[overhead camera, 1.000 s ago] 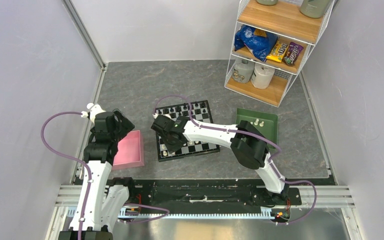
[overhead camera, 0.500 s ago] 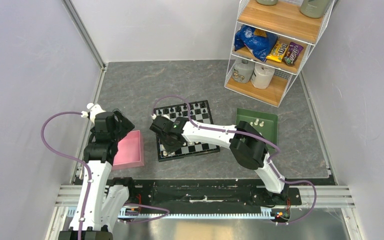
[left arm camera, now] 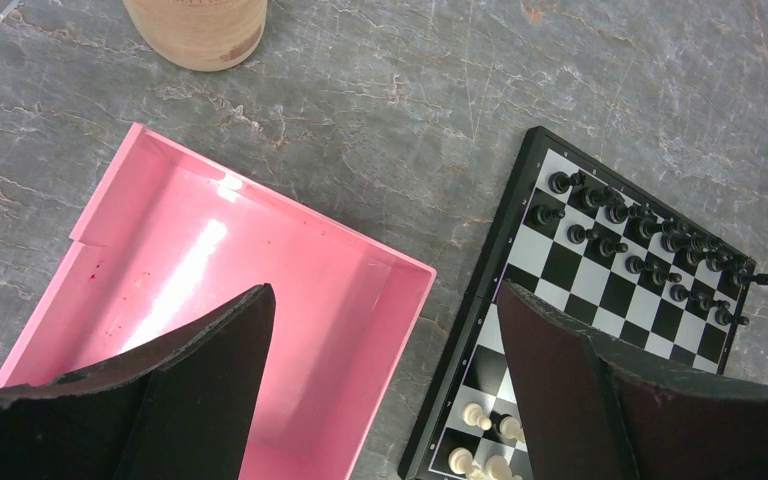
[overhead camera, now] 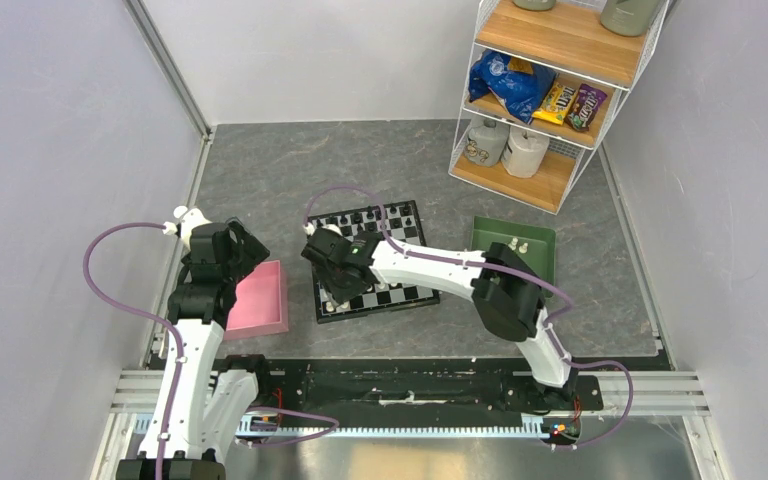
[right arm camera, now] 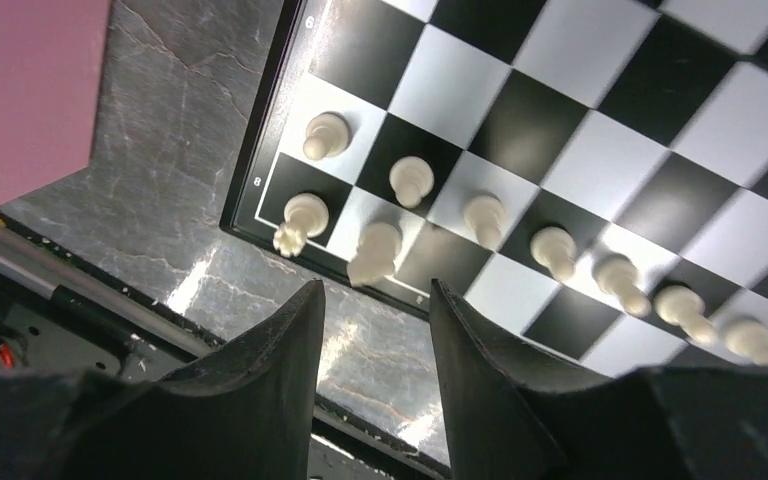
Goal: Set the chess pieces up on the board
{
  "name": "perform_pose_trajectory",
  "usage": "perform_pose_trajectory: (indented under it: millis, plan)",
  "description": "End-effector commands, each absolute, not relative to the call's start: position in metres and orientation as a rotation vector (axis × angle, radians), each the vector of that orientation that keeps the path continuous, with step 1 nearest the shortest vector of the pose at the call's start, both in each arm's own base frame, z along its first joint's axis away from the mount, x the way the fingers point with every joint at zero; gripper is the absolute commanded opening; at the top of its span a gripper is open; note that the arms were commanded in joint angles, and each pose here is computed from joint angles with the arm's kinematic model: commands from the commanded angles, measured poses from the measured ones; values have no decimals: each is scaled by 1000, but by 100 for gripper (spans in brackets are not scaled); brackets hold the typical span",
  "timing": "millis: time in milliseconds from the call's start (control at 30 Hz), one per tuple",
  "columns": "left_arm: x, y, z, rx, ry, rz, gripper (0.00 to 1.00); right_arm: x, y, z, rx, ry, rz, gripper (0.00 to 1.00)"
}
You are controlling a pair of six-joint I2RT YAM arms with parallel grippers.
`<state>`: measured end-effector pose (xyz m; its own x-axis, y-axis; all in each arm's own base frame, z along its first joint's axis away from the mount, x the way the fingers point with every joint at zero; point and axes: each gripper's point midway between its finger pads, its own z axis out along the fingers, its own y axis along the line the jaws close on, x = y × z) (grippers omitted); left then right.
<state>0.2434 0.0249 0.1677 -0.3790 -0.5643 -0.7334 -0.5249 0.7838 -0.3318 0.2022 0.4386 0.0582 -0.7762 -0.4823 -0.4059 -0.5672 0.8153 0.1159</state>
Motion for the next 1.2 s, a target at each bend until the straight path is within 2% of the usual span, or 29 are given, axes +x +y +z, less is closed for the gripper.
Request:
perform_pose_trajectory:
  millis: [0,167,233,467,700,1167]
  plan:
    - [246,28,174,-801,2027,-45,89,213,429,130,-713,2488,380,51]
    - [246,28,173,-798,2032,-38,89,227,393,159,-595,2424,311,53]
    - [245,28,173,-798,2032,-39,89,238,372,167,-517,2409,271,57]
    - [245,28,173,-792,2039,-39,89,284,264,184,-158,2397,154,58]
    - [246,28,172,-798,2041,-38,89,303,154,167,145,2466,100,57]
    - [246,27,171,-786,2047,-43,89,313,33,104,608,2614,101,52]
